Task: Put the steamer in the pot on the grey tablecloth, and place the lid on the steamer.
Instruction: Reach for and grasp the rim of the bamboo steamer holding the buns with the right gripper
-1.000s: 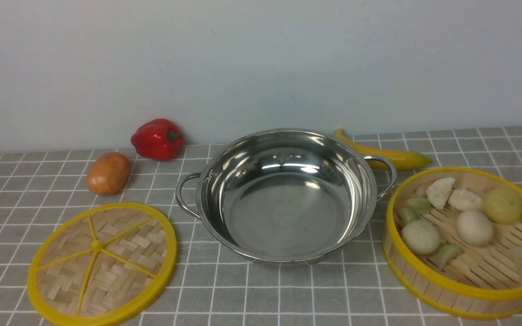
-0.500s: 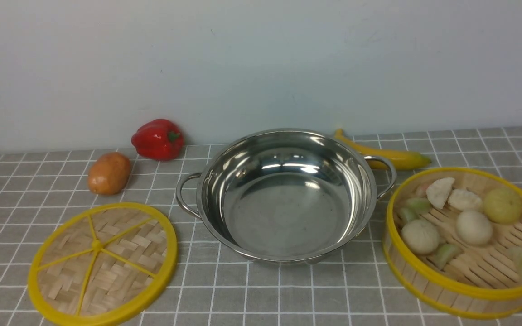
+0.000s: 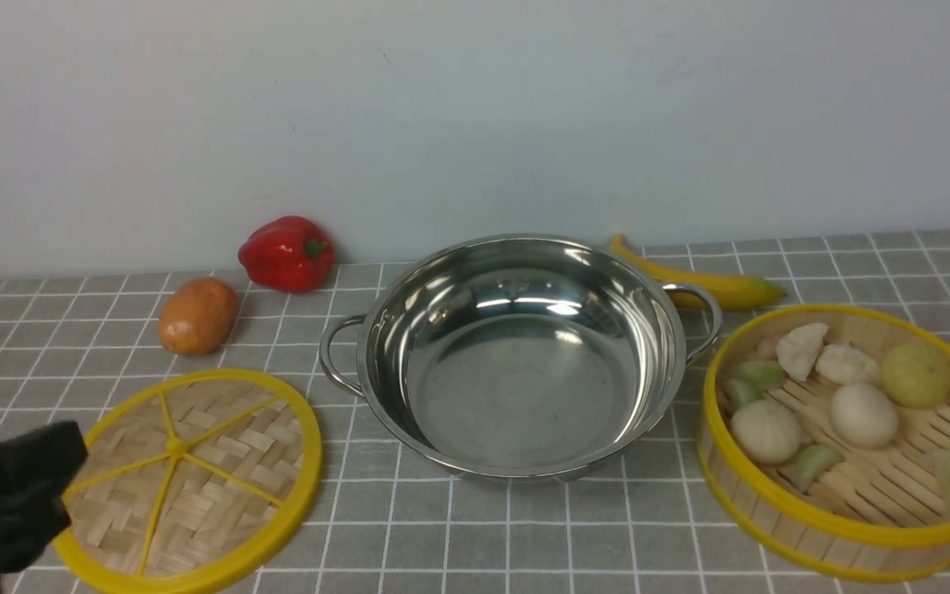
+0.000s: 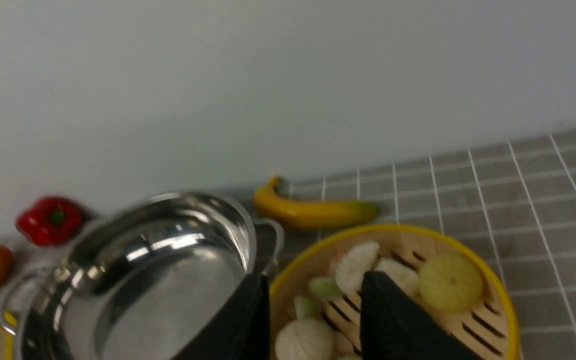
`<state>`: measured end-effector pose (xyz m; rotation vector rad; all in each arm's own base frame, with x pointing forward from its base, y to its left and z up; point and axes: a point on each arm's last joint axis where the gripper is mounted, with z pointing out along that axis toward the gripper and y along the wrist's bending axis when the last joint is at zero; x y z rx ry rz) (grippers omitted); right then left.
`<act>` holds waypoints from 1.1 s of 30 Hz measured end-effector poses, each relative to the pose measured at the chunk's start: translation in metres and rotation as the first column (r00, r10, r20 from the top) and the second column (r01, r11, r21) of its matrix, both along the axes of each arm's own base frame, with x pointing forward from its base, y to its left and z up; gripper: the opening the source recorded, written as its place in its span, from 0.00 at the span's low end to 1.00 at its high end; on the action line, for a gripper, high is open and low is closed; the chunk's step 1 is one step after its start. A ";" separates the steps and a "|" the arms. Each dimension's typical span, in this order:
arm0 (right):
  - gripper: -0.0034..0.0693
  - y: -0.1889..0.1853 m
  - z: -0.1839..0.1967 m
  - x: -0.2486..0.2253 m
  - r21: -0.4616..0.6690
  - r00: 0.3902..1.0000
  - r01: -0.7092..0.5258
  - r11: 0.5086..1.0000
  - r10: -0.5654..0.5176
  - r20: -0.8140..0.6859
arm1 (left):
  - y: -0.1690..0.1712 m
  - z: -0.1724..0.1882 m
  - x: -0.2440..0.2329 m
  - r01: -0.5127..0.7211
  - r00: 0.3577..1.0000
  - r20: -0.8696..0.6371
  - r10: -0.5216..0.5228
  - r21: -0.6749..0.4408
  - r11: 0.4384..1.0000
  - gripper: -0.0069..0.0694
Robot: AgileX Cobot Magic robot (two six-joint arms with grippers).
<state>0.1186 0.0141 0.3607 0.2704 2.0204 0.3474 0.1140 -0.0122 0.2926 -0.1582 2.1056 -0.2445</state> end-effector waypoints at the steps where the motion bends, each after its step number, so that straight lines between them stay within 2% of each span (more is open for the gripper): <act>1: 0.42 -0.002 0.007 0.010 -0.038 0.997 0.015 0.999 -0.018 -0.074 | -0.001 -0.005 0.005 0.027 0.995 -0.092 -0.026 0.012 1.000 0.63; 6: 0.42 -0.010 0.027 0.032 -0.164 0.974 0.035 0.986 -0.070 -0.217 | -0.002 -0.010 0.016 0.083 0.973 -0.221 -0.069 0.054 0.995 0.63; 8: 0.42 -0.015 0.044 0.045 -0.238 0.953 0.058 0.969 -0.125 -0.275 | -0.003 -0.006 0.025 0.112 0.960 -0.266 -0.090 0.070 0.991 0.63; 12: 0.42 -0.019 0.082 0.065 -0.306 0.959 0.084 0.948 -0.161 -0.233 | -0.003 0.010 0.041 0.146 0.940 -0.324 -0.107 0.098 0.984 0.63; 16: 0.42 -0.019 0.090 0.074 -0.319 0.964 0.079 0.944 -0.154 -0.218 | 0.001 0.025 0.053 0.171 0.912 -0.401 -0.092 0.167 0.971 0.63; 23: 0.42 -0.018 0.056 0.080 -0.311 0.927 0.053 0.949 -0.162 -0.338 | 0.012 0.030 0.071 0.193 0.850 -0.527 -0.017 0.282 0.940 0.63; 26: 0.42 -0.018 0.035 0.081 -0.308 0.898 0.041 0.950 -0.170 -0.405 | 0.013 0.025 0.076 0.204 0.830 -0.558 -0.008 0.290 0.935 0.63; 29: 0.42 -0.017 0.002 0.080 -0.297 0.844 0.021 0.955 -0.176 -0.506 | 0.013 0.018 0.083 0.215 0.807 -0.591 -0.005 0.286 0.934 0.63; 33: 0.42 -0.016 -0.019 0.077 -0.284 0.806 0.015 0.959 -0.180 -0.564 | 0.013 0.013 0.088 0.222 0.792 -0.611 -0.005 0.280 0.934 0.63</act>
